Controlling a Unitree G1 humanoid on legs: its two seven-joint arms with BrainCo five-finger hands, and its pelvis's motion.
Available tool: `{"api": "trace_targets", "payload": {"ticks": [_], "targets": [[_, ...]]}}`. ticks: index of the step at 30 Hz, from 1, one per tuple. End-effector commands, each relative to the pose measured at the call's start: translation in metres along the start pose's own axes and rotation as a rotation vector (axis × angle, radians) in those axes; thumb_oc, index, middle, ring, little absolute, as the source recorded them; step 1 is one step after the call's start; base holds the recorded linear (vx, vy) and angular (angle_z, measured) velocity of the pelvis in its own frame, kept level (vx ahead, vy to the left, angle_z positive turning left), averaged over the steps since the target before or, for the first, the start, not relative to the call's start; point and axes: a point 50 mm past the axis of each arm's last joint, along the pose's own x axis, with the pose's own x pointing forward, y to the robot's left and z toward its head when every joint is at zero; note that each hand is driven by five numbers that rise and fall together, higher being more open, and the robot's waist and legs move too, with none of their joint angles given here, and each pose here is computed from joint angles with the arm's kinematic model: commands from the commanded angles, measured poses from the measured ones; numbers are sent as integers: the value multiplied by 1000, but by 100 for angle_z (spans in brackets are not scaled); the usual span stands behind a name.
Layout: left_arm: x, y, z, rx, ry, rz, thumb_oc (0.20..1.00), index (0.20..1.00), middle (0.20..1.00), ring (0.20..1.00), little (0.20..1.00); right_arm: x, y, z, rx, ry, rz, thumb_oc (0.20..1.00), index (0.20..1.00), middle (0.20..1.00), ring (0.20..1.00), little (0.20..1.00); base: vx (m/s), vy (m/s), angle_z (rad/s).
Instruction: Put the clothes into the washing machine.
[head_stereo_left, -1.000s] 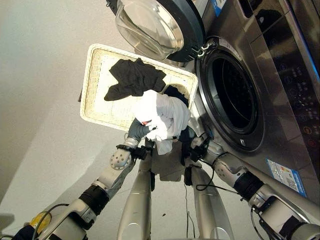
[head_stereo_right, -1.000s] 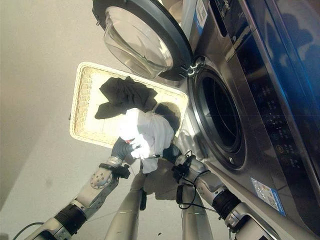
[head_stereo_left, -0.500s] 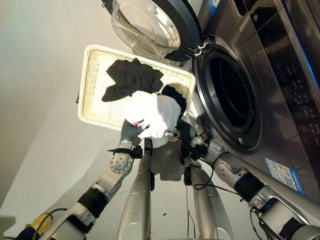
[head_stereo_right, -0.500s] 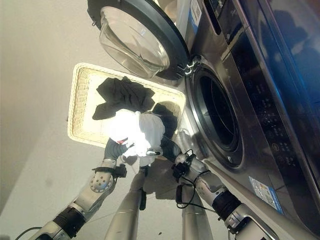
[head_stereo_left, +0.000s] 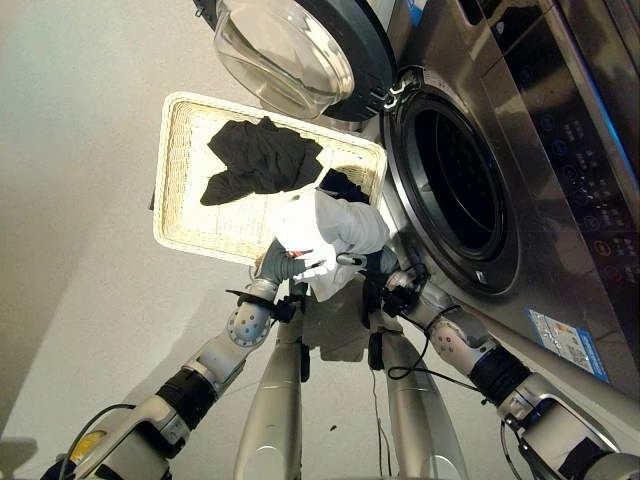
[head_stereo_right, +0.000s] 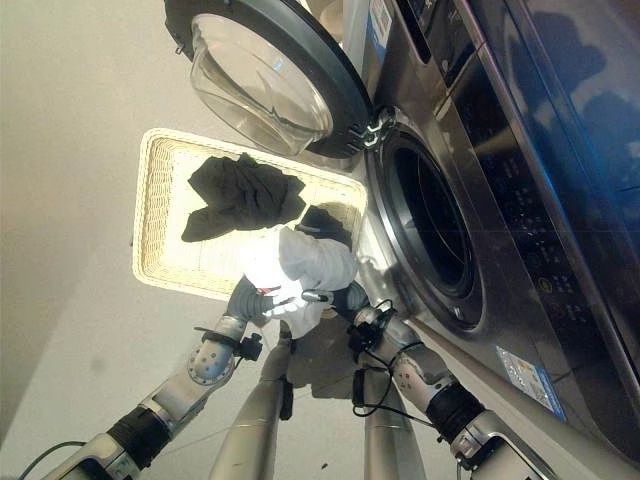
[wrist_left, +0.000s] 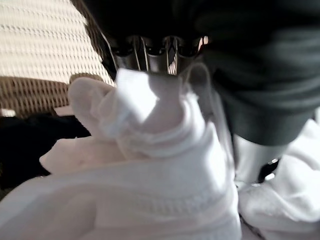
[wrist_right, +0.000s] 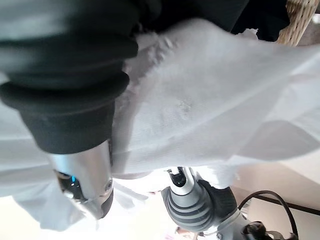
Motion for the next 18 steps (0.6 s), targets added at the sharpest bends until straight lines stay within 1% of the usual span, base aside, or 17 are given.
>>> {"api": "trace_targets", "payload": {"ticks": [1,6,9,10,11,12,15,18], "targets": [[2,-25,17,34,-96,-139,200,200,200,200,200,11,28,17,52,-98,134,1000,1000,1000,1000,1000,6,19,-3],[4,-33,17,107,-100,-229,200,200,200,200,200,13,34,10,52,-57,167,1000,1000,1000,1000,1000,4,9,-3],[5,-35,20,111,-115,-281,200,200,200,200,200,12,35,6,55,-32,182,1000,1000,1000,1000,1000,0,0,0],[5,-37,22,115,-123,-307,200,200,200,200,200,11,35,5,70,-23,190,482,482,482,482,482,0,0,0],[4,-37,21,117,-122,-315,200,200,200,200,200,11,34,5,73,-22,190,382,382,382,382,382,0,0,0],[5,-38,22,116,-121,-328,200,200,200,200,200,11,35,4,76,-20,192,200,200,200,200,200,0,0,0],[6,-40,23,114,-117,-348,200,200,200,200,200,11,37,1,78,-14,203,200,200,200,200,200,0,-16,-2],[6,-40,21,120,-104,-329,200,200,200,200,200,11,37,-2,88,-4,204,200,200,200,200,200,0,0,0]]}}
